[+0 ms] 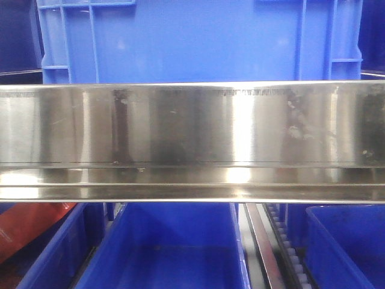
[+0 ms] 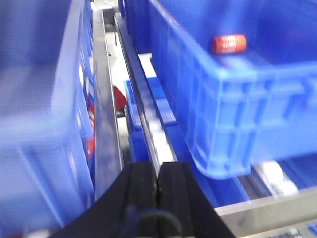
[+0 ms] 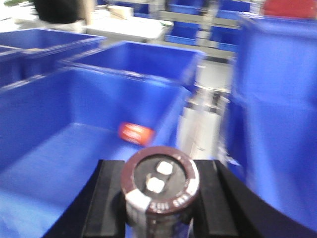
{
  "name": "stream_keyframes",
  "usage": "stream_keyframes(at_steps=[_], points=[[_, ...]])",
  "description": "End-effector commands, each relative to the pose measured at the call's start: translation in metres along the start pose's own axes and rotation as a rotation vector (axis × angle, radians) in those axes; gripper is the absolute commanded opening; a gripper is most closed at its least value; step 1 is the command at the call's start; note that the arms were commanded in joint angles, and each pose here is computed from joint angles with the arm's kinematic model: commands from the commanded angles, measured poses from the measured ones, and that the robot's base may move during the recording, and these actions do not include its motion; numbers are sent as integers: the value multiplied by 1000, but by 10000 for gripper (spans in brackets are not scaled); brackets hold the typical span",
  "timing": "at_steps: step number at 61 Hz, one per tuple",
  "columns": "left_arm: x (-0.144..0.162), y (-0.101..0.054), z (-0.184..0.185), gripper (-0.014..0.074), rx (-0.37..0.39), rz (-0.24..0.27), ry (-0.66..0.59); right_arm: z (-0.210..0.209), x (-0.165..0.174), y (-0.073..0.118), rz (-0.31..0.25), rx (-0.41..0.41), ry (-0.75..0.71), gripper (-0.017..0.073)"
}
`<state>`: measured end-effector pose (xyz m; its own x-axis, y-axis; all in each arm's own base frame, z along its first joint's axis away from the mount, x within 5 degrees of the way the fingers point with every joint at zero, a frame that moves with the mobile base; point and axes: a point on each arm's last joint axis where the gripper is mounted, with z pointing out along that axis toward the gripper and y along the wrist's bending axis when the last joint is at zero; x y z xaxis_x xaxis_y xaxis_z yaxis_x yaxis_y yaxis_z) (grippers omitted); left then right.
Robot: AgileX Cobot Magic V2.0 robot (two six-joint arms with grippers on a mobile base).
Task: Place cylindrical capacitor in blue bin on shelf
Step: 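Lower right gripper with capacitor into the same bin and open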
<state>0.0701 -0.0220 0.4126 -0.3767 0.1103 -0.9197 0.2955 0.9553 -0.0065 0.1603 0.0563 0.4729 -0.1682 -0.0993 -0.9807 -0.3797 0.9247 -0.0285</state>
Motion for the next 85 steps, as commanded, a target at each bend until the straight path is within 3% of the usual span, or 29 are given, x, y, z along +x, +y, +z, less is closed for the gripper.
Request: stream_keyframes(at_steps=[1,16,33,45,64,67,70,74,77,80,82,85], points=[[3,0,-2,-111,1,-13,-26,27,-18,7,-29,-54,19,-162],[3,0,-2,-111,4,-15,-26,107,-37,40,-66,-203,171,-162],[3,-1,-2,-111,6,-16,-26,195,6,55,-67,-240,403,-162],[3,-1,-2,-111,6,-16,-26,223,31,59,-53,-251,487,-162],[3,-1,-2,-111,6,-16,-26,225,34,60,-45,-260,509,-152],[3,-1,-2,-111,6,-16,-26,224,35,60,-45,-261,516,-92],[3,-1,-2,-111,6,-16,-26,224,35,61,-40,-266,519,25],[3,-1,-2,-111,6,-16,-26,224,35,61,-31,-272,521,211],[3,-1,-2,-111,6,-16,-26,224,35,62,-29,-273,521,411],[3,-1,-2,-111,6,-16,-26,224,35,62,-28,-274,520,531],[3,-1,-2,-111,6,-16,-26,224,35,62,-24,-277,522,578],[3,-1,-2,-111,6,-16,-26,222,34,62,-23,-278,518,564]])
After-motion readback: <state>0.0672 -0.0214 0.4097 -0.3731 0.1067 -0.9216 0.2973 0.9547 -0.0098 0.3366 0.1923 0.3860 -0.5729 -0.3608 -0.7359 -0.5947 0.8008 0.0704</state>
